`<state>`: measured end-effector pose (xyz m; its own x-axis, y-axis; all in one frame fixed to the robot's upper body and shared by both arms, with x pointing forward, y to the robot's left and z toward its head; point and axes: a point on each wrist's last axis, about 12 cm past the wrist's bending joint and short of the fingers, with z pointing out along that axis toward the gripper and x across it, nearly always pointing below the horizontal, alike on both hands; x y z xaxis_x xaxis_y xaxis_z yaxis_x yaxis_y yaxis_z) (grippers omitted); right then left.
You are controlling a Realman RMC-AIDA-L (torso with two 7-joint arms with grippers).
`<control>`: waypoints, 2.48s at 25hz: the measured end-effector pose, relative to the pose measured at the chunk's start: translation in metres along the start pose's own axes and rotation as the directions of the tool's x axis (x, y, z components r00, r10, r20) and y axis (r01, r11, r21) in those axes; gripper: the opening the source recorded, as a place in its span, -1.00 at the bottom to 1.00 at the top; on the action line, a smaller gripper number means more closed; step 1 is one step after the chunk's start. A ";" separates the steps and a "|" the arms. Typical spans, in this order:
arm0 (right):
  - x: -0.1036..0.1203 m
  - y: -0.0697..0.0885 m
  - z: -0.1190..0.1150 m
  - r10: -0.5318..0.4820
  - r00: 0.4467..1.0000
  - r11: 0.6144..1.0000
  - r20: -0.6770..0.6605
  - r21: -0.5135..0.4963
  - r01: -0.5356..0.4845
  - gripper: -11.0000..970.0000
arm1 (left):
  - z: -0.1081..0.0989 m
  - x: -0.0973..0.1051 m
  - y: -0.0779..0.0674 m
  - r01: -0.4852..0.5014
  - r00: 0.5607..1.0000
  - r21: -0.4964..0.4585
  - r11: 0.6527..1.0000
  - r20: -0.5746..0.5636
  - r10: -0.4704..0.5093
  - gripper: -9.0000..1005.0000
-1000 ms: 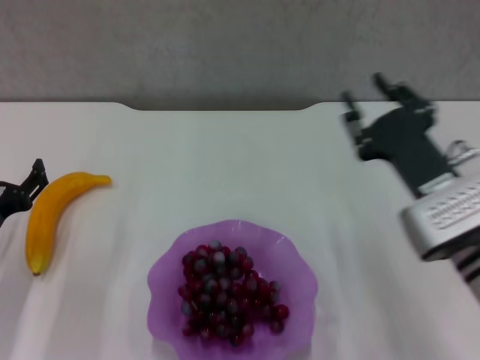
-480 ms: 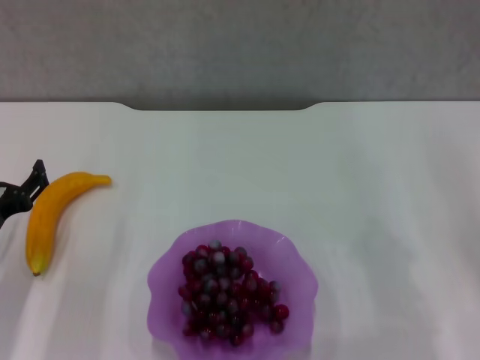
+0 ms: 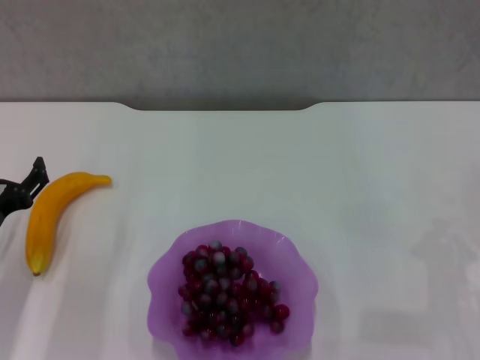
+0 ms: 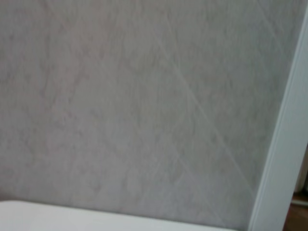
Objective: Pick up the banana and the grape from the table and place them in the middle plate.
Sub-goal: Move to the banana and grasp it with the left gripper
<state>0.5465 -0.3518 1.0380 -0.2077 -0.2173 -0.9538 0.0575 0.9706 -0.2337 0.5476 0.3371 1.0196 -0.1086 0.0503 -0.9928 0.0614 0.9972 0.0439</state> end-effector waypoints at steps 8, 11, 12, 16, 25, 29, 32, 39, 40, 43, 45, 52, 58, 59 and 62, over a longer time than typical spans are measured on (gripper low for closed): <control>-0.009 -0.005 0.001 0.024 0.999 1.000 0.030 0.020 -0.024 -0.98 | 0.001 -0.001 -0.001 -0.003 1.000 0.006 1.000 0.004 0.003 0.78; -0.008 -0.005 0.001 0.024 0.999 1.000 0.029 0.020 -0.024 -0.98 | 0.002 -0.002 -0.002 -0.012 1.000 0.017 1.000 0.003 0.012 0.78; -0.008 -0.005 0.001 0.024 0.999 1.000 0.028 0.020 -0.024 -0.98 | 0.002 -0.002 -0.002 -0.017 1.000 0.024 1.000 0.002 0.017 0.78; -0.006 -0.005 -0.001 0.026 0.999 0.999 0.022 0.021 -0.026 -0.98 | 0.003 -0.002 -0.006 -0.037 0.999 0.066 0.997 -0.002 0.037 0.78; -0.003 -0.005 -0.002 0.022 1.000 1.000 0.011 0.020 -0.023 -0.98 | 0.016 -0.010 -0.008 -0.004 0.998 0.164 0.986 -0.057 0.013 0.78; -0.002 -0.004 -0.002 0.018 1.000 1.000 0.006 0.015 -0.018 -0.98 | 0.027 -0.012 -0.008 -0.025 0.988 0.176 0.984 -0.147 0.051 0.78; -0.001 -0.004 -0.002 0.015 1.000 1.000 0.003 0.013 -0.015 -0.98 | 0.033 -0.015 -0.012 -0.071 0.974 0.158 0.985 -0.201 0.103 0.78; -0.002 -0.001 -0.001 0.012 1.000 1.000 0.004 0.007 -0.012 -0.98 | 0.032 -0.028 -0.016 -0.114 0.963 0.151 0.982 -0.225 0.146 0.78; -0.002 -0.001 -0.001 0.009 1.000 1.000 0.005 0.005 -0.009 -0.98 | 0.031 -0.029 -0.015 -0.112 0.964 0.149 0.983 -0.224 0.144 0.78; -0.003 0.001 -0.001 -0.002 1.000 1.000 0.008 -0.004 0.002 -0.98 | 0.028 -0.028 -0.014 -0.111 0.963 0.146 0.983 -0.227 0.142 0.78; -0.003 0.003 -0.001 -0.006 1.000 1.000 0.010 -0.009 0.006 -0.98 | 0.028 -0.027 -0.015 -0.111 0.962 0.147 0.983 -0.231 0.143 0.79; -0.003 0.005 -0.001 -0.006 1.000 1.000 0.010 -0.011 0.006 -0.98 | 0.027 -0.019 -0.016 -0.117 0.950 0.139 0.983 -0.272 0.152 0.78; -0.003 0.007 -0.001 -0.005 1.000 1.000 0.011 -0.013 0.005 -0.98 | 0.025 -0.012 -0.015 -0.116 0.941 0.134 0.984 -0.302 0.152 0.78; -0.003 0.007 -0.001 -0.005 1.000 1.000 0.010 -0.015 0.005 -0.98 | 0.025 -0.011 -0.015 -0.117 0.939 0.133 0.984 -0.307 0.153 0.78; -0.003 0.008 -0.001 -0.005 1.000 1.000 0.010 -0.017 0.006 -0.98 | 0.025 -0.009 -0.015 -0.120 0.936 0.133 0.984 -0.317 0.156 0.78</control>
<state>0.5463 -0.3433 1.0388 -0.1981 -0.2235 -0.9544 0.0395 0.9710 -0.2356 0.5728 0.3201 1.0255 -0.4061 0.2208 -0.8867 0.2050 0.9677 0.1470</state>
